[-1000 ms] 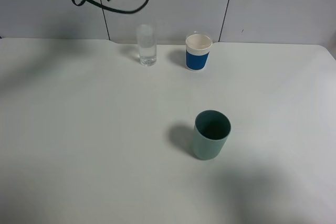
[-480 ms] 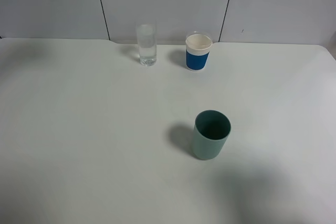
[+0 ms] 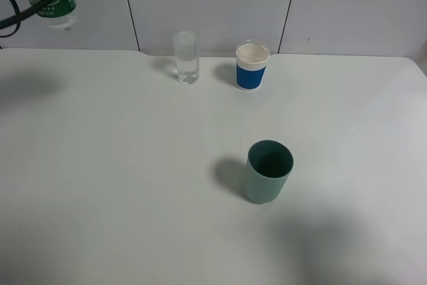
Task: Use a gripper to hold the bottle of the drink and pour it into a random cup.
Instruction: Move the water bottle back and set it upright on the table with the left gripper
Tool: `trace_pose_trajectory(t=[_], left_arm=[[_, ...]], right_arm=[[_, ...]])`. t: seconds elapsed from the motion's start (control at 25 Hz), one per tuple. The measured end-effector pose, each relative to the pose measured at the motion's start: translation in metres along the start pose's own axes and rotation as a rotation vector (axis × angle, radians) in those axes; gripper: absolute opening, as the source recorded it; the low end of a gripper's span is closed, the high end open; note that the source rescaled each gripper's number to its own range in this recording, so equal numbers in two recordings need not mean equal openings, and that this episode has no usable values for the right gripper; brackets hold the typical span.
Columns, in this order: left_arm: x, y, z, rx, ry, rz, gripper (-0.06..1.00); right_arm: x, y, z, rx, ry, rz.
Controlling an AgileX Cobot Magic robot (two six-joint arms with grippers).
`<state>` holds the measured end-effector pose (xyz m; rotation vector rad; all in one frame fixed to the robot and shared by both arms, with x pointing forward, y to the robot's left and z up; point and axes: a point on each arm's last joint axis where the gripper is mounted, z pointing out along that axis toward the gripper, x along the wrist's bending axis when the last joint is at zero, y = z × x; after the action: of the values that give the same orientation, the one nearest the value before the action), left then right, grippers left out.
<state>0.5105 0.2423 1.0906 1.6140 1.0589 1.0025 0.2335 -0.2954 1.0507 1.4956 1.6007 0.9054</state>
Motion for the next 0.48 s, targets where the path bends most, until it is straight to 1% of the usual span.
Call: trace_pose_trajectory(t=[0.12,0.24,0.36,0.48], left_arm=[[-0.005,-0.016,-0.001,0.007,-0.022,-0.052,0.03],[-0.01,-0.029,-0.003,-0.011,-0.049,-0.094,0.03],[-0.015,-0.041,-0.006,-0.038,-0.082,-0.118,0.03],[-0.02,-0.051,-0.009,-0.064,-0.114,-0.122,0.03]], right_arm=[[0.0,0.0,0.0,0.0,0.0,0.0],[0.0,0.0,0.0,0.0,0.0,0.0],[0.0,0.0,0.0,0.0,0.0,0.0],[0.0,0.0,0.0,0.0,0.0,0.0]])
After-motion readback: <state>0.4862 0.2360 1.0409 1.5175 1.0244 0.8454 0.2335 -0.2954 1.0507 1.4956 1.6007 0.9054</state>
